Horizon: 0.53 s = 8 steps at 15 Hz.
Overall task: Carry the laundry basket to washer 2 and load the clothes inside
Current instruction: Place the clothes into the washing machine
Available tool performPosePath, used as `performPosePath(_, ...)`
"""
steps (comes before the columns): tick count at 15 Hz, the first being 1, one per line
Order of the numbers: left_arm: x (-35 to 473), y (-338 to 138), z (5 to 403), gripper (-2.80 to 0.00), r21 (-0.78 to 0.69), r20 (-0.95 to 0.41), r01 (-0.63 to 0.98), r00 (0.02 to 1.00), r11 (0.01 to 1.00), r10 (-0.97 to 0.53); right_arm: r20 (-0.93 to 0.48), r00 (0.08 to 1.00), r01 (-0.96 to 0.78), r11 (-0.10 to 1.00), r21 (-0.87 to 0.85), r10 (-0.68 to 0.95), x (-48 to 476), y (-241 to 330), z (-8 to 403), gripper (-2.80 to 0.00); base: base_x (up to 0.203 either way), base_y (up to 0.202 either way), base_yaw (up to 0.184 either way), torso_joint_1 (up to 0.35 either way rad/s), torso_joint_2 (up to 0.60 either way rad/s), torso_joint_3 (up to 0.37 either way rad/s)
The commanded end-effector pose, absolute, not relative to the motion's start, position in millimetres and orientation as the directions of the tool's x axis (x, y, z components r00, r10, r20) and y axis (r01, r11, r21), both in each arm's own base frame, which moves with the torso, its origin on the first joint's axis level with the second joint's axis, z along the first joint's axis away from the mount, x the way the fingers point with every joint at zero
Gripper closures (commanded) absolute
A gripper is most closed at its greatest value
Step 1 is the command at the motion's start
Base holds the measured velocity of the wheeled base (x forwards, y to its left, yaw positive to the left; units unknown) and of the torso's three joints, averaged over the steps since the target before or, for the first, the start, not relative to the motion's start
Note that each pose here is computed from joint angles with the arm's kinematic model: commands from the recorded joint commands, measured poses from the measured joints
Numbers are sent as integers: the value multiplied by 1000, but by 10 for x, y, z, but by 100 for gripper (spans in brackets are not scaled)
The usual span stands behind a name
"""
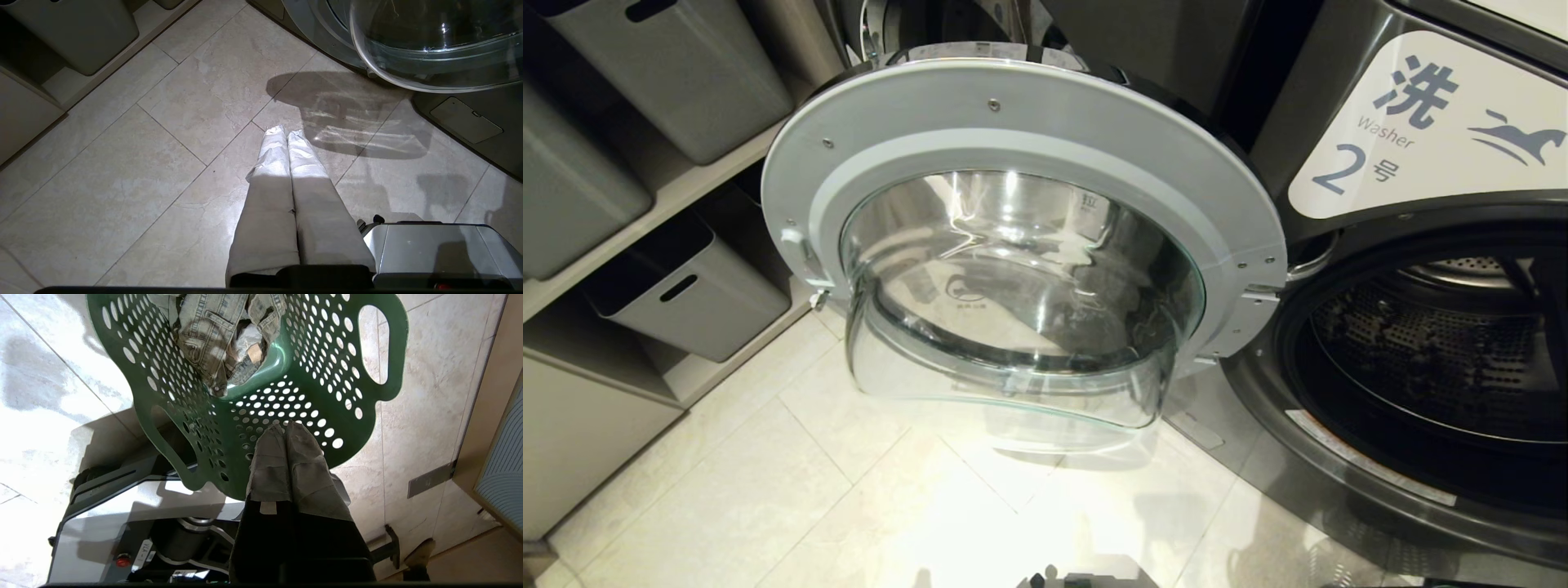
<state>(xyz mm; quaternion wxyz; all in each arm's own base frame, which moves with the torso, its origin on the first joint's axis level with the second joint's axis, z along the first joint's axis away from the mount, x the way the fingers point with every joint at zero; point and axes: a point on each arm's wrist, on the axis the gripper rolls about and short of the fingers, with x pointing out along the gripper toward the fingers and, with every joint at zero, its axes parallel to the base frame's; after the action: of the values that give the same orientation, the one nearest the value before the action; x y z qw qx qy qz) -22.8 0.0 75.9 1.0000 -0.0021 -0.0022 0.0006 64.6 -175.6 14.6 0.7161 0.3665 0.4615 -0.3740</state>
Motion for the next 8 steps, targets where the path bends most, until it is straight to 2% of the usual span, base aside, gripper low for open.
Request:
performPosePath(1, -227, 0, 755, 0, -5, 3, -2, 1000, 1000, 2, -914, 316, 866, 471, 168, -254, 627, -1697, 274, 0, 0, 0, 0, 0, 0, 0)
performPosePath(4, -227, 0, 755, 0, -5, 3, -2, 1000, 1000, 2, -889, 338, 851, 503, 149, -308, 580, -1556, 409, 0, 0, 0, 0, 0, 0, 0)
performPosePath(8, -227, 0, 755, 0, -5, 3, -2, 1000, 1000, 2, -856, 404, 783, 605, 142, -322, 497, -1224, 494, 0, 0, 0, 0, 0, 0, 0)
